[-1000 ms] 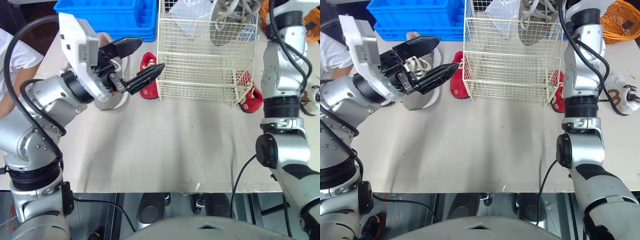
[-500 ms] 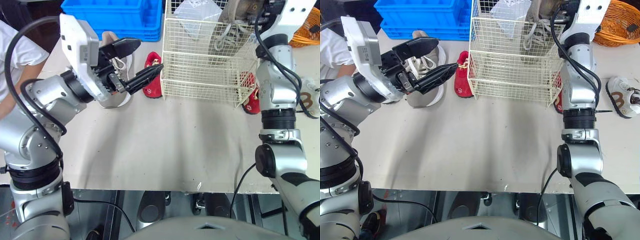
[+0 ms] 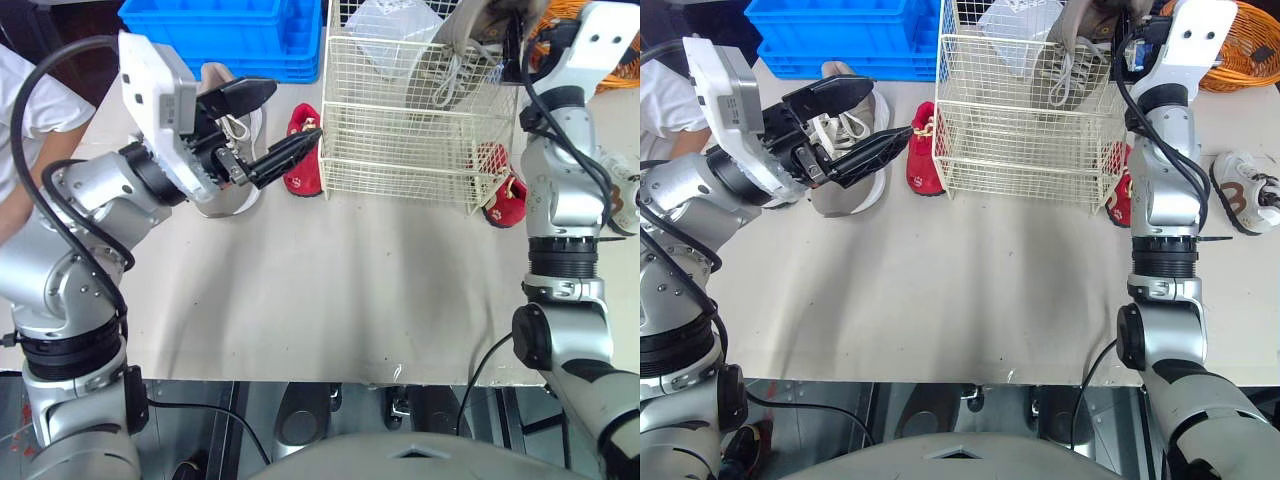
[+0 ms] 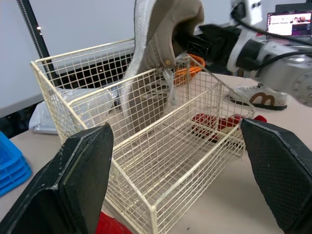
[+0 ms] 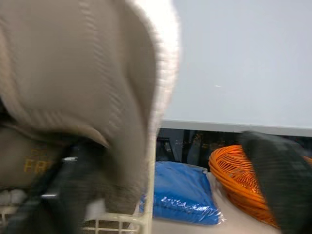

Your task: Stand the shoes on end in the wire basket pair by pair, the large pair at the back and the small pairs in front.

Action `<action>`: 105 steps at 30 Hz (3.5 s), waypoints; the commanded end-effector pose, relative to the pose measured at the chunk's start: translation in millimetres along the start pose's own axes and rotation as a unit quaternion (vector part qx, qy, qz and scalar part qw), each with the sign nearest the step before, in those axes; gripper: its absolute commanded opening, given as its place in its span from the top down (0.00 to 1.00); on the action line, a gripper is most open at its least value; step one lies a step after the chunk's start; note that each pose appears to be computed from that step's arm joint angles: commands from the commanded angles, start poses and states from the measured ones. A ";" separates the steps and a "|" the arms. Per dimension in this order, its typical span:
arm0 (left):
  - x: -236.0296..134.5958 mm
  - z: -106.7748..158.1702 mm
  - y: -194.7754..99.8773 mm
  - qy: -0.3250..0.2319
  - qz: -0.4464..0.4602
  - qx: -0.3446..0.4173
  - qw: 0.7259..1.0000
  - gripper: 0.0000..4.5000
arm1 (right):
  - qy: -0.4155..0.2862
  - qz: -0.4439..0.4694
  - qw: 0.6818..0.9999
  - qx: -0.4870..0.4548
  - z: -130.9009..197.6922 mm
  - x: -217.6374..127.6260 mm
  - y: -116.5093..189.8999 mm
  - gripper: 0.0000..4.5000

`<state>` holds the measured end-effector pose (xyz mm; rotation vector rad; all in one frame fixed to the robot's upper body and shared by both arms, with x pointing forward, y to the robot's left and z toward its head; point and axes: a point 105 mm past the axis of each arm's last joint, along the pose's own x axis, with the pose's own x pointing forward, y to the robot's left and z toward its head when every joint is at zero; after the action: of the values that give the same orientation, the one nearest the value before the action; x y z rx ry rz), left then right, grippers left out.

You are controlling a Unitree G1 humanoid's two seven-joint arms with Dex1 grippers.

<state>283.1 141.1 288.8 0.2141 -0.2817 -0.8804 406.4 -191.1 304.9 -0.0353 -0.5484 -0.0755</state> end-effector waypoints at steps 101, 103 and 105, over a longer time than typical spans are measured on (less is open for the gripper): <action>5.0 74.7 211.8 -0.006 0.258 -0.002 0.966 0.86 | 0.040 0.480 0.870 0.105 24.0 -156.3 97.4 0.00; 15.8 91.3 208.8 -0.053 0.258 0.011 0.965 0.86 | 0.037 0.473 0.874 0.103 24.4 -154.6 96.1 0.00; 22.0 106.3 207.0 -0.092 0.263 0.017 0.960 0.86 | 0.034 0.468 0.877 0.101 25.0 -153.3 95.0 0.00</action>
<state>436.3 245.9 389.0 0.0775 -0.2440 -0.3858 273.9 -81.9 230.1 -0.0753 -0.3435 0.9497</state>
